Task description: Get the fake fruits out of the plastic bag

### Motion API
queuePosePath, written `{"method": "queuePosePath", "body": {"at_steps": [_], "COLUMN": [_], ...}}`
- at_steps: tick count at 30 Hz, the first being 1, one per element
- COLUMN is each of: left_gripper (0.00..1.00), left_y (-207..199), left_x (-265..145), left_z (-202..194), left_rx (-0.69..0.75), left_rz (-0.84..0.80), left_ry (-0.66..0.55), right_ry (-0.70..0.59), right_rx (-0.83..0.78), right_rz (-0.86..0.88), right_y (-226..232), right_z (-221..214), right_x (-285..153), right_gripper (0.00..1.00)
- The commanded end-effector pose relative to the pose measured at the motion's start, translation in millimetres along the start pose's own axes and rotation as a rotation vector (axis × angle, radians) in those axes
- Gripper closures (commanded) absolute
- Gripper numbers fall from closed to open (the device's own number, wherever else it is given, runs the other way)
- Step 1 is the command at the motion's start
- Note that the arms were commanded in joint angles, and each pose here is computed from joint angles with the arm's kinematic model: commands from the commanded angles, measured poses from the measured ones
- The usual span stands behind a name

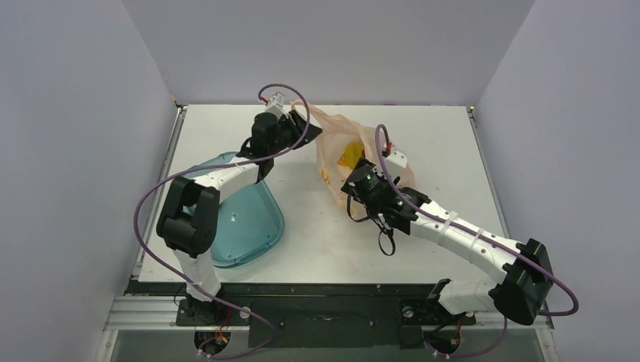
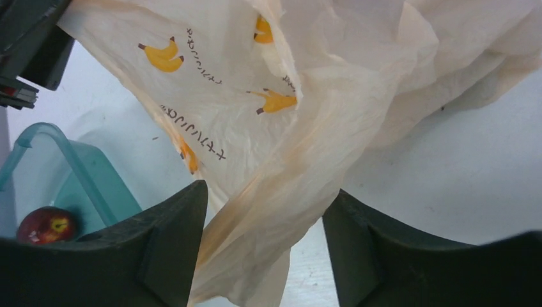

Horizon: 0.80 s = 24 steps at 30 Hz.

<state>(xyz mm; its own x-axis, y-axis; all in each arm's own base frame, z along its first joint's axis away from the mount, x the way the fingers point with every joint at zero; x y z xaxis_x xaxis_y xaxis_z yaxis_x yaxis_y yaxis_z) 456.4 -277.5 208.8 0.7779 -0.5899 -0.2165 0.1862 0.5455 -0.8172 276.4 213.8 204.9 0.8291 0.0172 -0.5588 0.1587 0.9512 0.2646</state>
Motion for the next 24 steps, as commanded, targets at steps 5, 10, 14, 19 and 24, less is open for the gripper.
{"method": "queuePosePath", "body": {"at_steps": [5, 10, 14, 19, 24], "left_gripper": [1.00, 1.00, 1.00, 1.00, 0.99], "left_y": [-24, -23, -7, 22, 32], "left_x": [-11, -21, -26, -21, -22], "left_z": [37, 44, 43, 35, 28], "left_rx": [-0.278, -0.350, -0.403, -0.404, -0.337], "left_rz": [-0.384, -0.469, -0.501, -0.460, -0.359], "left_ry": [0.000, 0.045, 0.110, 0.177, 0.206], "right_ry": [-0.147, -0.173, -0.155, -0.129, -0.117], "right_rx": [0.221, 0.111, 0.055, -0.022, -0.066], "right_rz": [0.403, 0.480, 0.513, 0.499, 0.568], "right_y": [0, -24, -56, -96, -91], "right_z": [23, 10, -24, -71, -79], "right_x": [-10, -26, -24, -5, -5], "right_gripper": [1.00, 1.00, 1.00, 1.00, 1.00]}}
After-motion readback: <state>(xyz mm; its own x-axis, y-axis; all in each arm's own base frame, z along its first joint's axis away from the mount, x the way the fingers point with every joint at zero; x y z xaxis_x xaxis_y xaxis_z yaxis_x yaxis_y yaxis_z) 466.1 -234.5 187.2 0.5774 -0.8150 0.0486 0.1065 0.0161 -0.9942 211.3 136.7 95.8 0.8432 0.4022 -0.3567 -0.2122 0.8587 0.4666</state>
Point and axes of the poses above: each gripper's point midway between its finger pads, its own x axis out along the fingers, its own y axis along the line the jaws close on, z = x × y, the point moved 2 cm from there along -x, back along the fingers, and after that the axes turned 9 degrees about -x, right-handed, at the moved point
